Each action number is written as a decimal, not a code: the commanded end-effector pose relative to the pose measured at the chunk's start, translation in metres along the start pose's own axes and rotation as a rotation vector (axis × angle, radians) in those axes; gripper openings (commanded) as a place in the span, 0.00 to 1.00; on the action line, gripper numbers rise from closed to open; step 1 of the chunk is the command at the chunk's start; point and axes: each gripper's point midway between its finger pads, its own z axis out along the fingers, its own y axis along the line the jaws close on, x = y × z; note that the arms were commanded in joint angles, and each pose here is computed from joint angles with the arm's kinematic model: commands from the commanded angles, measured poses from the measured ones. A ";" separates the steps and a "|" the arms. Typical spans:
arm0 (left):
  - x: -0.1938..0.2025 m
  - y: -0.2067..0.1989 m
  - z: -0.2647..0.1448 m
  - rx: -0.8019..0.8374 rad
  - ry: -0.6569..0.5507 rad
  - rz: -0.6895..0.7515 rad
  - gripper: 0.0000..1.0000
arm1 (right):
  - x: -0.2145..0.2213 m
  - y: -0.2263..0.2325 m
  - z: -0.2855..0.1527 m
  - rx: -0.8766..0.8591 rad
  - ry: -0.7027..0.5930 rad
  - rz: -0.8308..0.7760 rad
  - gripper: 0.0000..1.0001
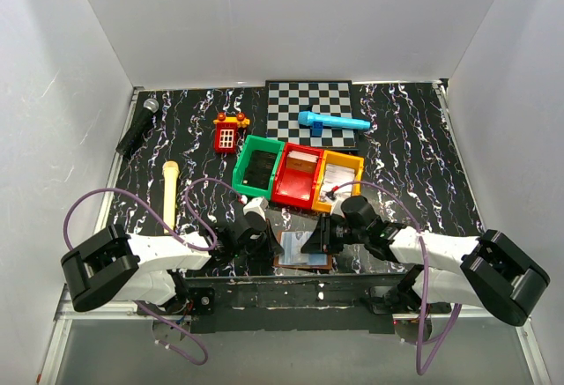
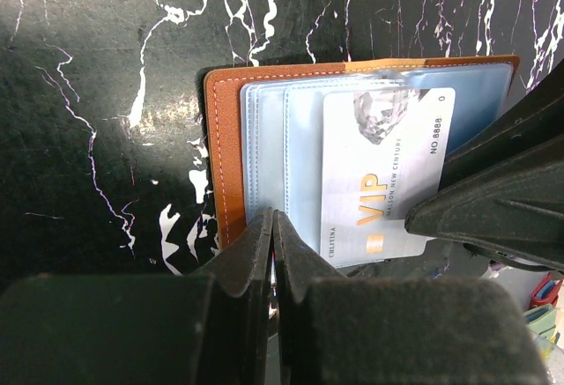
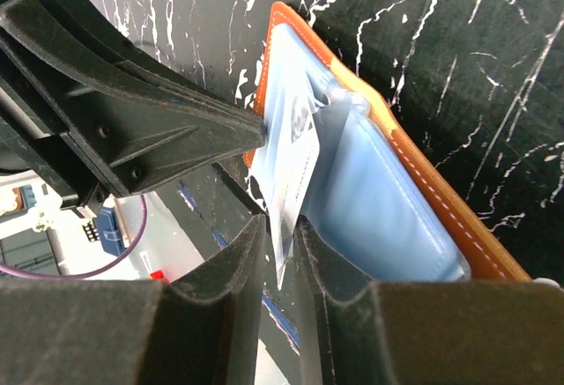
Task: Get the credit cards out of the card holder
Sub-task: Remove the credit card from the card holder, then place the credit card in the storage box.
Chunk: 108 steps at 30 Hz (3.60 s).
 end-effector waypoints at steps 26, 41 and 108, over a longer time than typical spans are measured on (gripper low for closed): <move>0.042 0.083 -0.008 -0.271 0.126 0.053 0.00 | -0.014 -0.001 -0.010 0.007 -0.075 -0.012 0.01; 0.040 0.082 -0.010 -0.278 0.117 0.050 0.00 | -0.013 -0.005 -0.025 0.038 -0.083 -0.021 0.01; -0.025 -0.163 -0.175 0.945 -0.219 0.627 0.68 | 0.029 0.165 -0.135 -0.369 0.320 -0.601 0.01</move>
